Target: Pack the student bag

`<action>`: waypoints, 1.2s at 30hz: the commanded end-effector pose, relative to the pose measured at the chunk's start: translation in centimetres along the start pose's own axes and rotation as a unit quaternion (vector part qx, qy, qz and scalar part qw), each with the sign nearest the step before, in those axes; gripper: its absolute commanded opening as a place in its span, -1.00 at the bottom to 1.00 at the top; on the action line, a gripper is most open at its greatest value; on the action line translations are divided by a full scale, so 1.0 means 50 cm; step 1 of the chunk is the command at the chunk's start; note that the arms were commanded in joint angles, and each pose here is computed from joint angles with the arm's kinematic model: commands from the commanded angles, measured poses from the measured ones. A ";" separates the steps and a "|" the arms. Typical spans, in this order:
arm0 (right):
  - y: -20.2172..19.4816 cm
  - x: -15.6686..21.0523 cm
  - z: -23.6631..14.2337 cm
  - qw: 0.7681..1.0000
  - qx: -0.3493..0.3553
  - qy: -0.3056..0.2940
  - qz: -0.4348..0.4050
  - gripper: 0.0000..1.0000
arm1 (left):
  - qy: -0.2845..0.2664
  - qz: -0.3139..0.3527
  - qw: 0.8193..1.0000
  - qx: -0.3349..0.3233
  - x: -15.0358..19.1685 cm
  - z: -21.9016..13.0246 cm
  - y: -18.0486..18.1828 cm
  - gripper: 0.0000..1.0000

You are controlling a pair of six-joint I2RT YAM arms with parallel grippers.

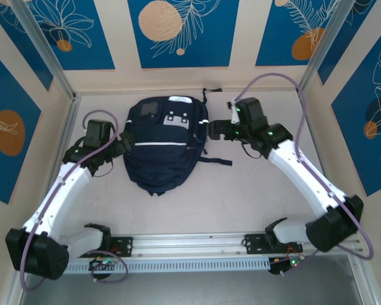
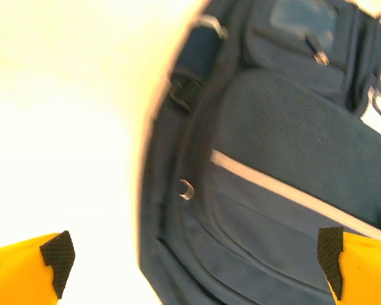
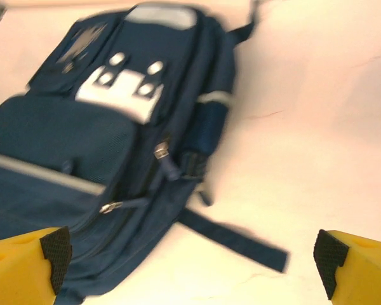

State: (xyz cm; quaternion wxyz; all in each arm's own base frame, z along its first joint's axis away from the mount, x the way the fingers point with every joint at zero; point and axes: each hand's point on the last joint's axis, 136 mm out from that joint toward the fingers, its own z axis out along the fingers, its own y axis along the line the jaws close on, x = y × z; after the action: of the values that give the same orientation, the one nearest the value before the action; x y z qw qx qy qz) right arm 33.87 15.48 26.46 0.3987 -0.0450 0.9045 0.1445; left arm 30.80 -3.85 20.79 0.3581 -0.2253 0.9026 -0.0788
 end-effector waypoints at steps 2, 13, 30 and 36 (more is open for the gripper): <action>-0.121 -0.031 -0.022 0.992 0.094 -0.080 0.025 0.99 | -0.093 0.034 0.986 -0.133 -0.038 -0.015 0.116 1.00; -0.321 0.060 0.007 0.965 0.205 -0.158 0.043 0.99 | -0.191 0.111 0.957 -0.191 -0.016 0.054 0.193 1.00; -0.335 0.186 0.133 0.974 0.150 -0.167 -0.036 0.99 | -0.227 0.236 0.942 -0.066 0.038 0.157 0.137 1.00; -0.330 0.159 0.151 0.975 0.106 -0.191 -0.039 0.99 | -0.232 0.227 0.945 -0.048 0.016 0.183 0.124 1.00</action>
State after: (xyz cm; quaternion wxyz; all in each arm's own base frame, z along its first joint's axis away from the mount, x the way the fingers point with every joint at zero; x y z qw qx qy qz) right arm 35.44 1.44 9.41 0.5219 0.0169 0.8528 0.0127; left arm 32.65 1.81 9.84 0.5204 -0.0505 0.8438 0.1212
